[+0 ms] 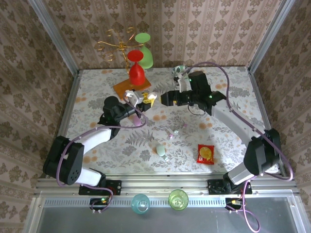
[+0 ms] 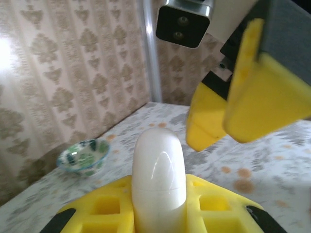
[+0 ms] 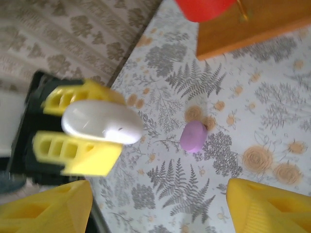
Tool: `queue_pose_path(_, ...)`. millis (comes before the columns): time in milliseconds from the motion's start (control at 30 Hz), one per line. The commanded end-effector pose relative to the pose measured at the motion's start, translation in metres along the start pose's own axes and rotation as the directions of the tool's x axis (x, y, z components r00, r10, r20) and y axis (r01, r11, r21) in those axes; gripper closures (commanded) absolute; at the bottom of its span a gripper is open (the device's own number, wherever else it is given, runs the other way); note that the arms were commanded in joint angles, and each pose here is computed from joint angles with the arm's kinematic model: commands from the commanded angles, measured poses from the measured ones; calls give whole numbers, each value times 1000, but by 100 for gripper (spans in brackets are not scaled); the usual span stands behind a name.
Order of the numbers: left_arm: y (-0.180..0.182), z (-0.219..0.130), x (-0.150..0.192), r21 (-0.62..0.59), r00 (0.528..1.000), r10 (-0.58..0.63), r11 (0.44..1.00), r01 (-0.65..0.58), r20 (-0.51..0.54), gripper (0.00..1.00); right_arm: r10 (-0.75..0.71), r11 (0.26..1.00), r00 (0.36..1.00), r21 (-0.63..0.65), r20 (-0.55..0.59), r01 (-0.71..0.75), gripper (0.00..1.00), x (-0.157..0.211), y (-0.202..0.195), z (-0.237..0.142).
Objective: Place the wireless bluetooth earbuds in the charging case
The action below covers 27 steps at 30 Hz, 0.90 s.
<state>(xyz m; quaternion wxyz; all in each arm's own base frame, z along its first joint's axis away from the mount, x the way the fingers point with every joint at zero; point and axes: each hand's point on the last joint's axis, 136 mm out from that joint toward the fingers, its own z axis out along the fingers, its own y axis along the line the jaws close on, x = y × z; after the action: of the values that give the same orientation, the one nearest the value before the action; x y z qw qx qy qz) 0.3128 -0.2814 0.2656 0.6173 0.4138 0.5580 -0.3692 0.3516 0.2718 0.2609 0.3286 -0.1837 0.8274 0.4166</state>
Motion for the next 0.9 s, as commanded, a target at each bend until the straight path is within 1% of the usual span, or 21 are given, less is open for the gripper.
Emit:
queue_pose_path(0,-45,-5,-21,281,994,-107,955,98,15,100,-358,927,927,-74,114,367,26,-4,26,-17)
queue_pose_path(67,-59,-10,-24,358,992,-124,927,113,7,100,-466,874,879,-103,104,475,29,8,28,-15)
queue_pose_path(100,-63,-12,-26,379,992,-124,919,112,7,100,-503,847,855,-126,125,517,30,7,38,-22)
queue_pose_path(133,-67,-14,-27,394,992,-129,912,117,4,100,-532,824,836,-143,136,548,33,8,44,-25)
queue_pose_path(200,-71,-17,-30,411,991,-133,904,120,4,100,-568,792,811,-175,137,584,40,9,51,-27)
queue_pose_path(267,-71,-18,-34,411,991,-134,904,119,8,100,-586,775,800,-200,127,599,44,11,55,-29)
queue_pose_path(333,-71,-17,-36,417,990,-139,900,123,7,100,-597,763,794,-223,117,607,47,13,60,-31)
queue_pose_path(367,-71,-17,-36,420,990,-141,899,125,7,100,-593,765,799,-240,97,597,48,17,57,-26)
queue_pose_path(533,-71,-15,-38,441,988,-151,888,134,5,100,-591,757,803,-291,78,585,61,20,61,-15)
queue_pose_path(733,-69,-13,-41,445,987,-159,885,138,10,100,-589,756,807,-319,52,572,62,25,61,-8)
queue_pose_path(833,-70,-12,-41,453,987,-161,880,140,8,100,-587,752,808,-343,40,563,75,29,62,-8)
queue_pose_path(867,-70,-12,-41,454,987,-162,880,141,7,100,-589,749,807,-347,43,565,77,29,63,-8)
